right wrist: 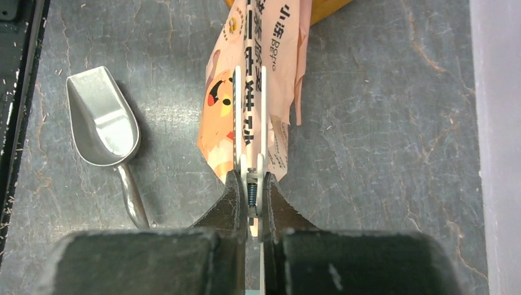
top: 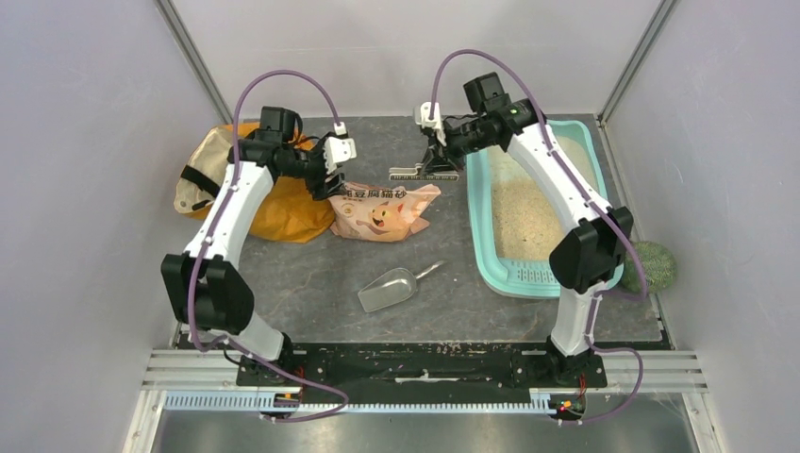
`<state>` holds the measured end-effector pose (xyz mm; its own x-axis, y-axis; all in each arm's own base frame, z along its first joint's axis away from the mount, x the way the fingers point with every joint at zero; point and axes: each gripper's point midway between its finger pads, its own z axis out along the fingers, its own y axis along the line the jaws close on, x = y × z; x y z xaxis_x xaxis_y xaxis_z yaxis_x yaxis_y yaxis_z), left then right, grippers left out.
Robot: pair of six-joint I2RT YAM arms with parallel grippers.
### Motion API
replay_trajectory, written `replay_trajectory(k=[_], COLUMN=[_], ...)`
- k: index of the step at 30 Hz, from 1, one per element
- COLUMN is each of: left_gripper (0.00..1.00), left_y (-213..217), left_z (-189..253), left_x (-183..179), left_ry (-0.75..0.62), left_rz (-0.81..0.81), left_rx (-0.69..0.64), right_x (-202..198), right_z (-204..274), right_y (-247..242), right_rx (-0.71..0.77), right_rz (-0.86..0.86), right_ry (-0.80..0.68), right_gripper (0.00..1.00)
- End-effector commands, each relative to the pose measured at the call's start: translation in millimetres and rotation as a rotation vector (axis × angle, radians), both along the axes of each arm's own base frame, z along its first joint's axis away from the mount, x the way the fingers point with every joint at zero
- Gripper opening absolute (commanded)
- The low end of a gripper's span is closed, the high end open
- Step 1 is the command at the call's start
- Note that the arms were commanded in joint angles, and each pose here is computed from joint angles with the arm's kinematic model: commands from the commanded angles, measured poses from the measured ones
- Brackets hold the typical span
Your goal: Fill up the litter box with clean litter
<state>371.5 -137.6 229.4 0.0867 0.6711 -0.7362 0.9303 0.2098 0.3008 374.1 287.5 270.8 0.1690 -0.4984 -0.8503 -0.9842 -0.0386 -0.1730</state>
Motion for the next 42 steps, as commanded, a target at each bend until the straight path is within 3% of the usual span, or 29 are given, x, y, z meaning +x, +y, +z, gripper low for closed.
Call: replay_trajectory(k=[1,6,14,21,28,42], left_gripper=[0.7,0.69,0.45,0.31,0.03,0.02], left_y=[-10.7,-9.5,-8.8,-12.3,-13.4,-14.1], left_z=[7.7,-12.5,-25.8,-26.3,-26.5,-26.3], left_x=[9.2,4.4,1.1,-0.7,-0.5,-0.6], left_ry=[-0.073,-0.062,-0.058,-0.048,-0.045,-0.038], left_rz=[-0.1,-0.162,-0.213,-0.214,-0.213,-0.204], left_rx=[-0.01,0.043,0.086,0.082,0.081,0.083], right_x=[4.1,8.8,22.8,11.9,15.4,15.2], right_z=[0.2,-19.4,-37.1,-48.1,-55.5,-65.4], right_y=[16.7,28.2,47.4,57.4,62.1,73.8], right_rx=[-0.013,-0.039,-0.052,-0.061,-0.06,-0.02], right_rz=[0.042,0.064,0.09,0.124,0.109,0.076], right_ry=[-0.064,-0.078,-0.107,-0.088,-0.078,-0.047], right_gripper=[0.0,0.0,0.0,0.0,0.0,0.0])
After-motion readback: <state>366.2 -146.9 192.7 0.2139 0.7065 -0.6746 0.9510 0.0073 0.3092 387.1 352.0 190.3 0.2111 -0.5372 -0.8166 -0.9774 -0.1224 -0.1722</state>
